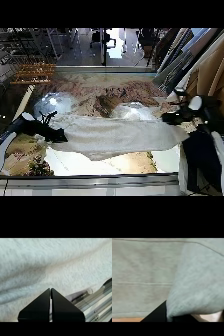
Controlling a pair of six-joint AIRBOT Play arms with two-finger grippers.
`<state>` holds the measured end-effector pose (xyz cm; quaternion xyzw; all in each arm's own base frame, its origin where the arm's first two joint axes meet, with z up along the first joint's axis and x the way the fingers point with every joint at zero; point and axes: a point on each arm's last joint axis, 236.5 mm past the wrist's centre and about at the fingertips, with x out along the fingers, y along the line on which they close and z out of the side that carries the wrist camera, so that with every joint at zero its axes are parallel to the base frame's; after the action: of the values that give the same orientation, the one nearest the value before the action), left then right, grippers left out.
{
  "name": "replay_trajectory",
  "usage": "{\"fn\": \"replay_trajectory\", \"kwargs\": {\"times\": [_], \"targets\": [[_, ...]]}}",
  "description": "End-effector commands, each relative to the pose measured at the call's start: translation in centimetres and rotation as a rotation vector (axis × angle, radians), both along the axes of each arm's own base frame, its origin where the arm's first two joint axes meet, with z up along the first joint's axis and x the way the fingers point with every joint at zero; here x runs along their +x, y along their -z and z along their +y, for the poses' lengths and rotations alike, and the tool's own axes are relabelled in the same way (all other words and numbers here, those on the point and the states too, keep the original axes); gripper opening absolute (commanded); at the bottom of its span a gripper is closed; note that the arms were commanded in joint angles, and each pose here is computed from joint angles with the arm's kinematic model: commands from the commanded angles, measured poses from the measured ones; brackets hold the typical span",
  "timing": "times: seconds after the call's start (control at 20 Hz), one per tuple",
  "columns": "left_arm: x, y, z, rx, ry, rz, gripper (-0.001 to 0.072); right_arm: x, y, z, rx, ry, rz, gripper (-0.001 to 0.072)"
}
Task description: Fold the clothes and pants, and hang the long-sleeved shirts on hangers.
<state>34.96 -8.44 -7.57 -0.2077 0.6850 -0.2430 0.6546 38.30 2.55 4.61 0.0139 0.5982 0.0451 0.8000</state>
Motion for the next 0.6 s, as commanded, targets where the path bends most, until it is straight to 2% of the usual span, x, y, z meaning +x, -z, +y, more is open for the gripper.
{"fn": "replay_trajectory", "kwargs": {"times": [0.0, 0.2, 0.25, 0.3, 0.35, 0.45, 0.55], "targets": [[0.2, -2.2, 0.2, 0.001, 0.012, -0.026, 0.0012, -0.8, 0.6, 15.7, 0.159, -0.124, -0.030, 0.0025], [0.5, -6.2, 0.9, 0.017, -0.002, -0.131, 0.0012, -3.6, 8.9, 31.5, 0.235, -0.274, -0.011, 0.0030], [0.5, -6.9, 0.7, 0.016, 0.002, -0.149, 0.0012, -4.3, 10.2, 33.1, 0.227, -0.303, 0.018, 0.0116], [0.5, -7.2, 0.3, 0.012, 0.008, -0.159, 0.0012, -4.2, 10.1, 33.6, 0.205, -0.337, 0.022, 0.0307], [0.5, -7.4, -0.4, -0.004, 0.013, -0.160, 0.0012, -3.0, 8.8, 33.0, 0.163, -0.385, -0.012, 0.0436], [0.8, -7.1, -1.8, -0.023, 0.025, -0.163, 0.0012, 0.3, 4.0, 28.4, 0.088, -0.399, -0.088, 0.0430], [1.4, -6.1, -3.2, -0.015, 0.042, -0.174, 0.0012, 2.8, 0.2, 20.2, 0.069, -0.275, -0.109, 0.0430]]}}
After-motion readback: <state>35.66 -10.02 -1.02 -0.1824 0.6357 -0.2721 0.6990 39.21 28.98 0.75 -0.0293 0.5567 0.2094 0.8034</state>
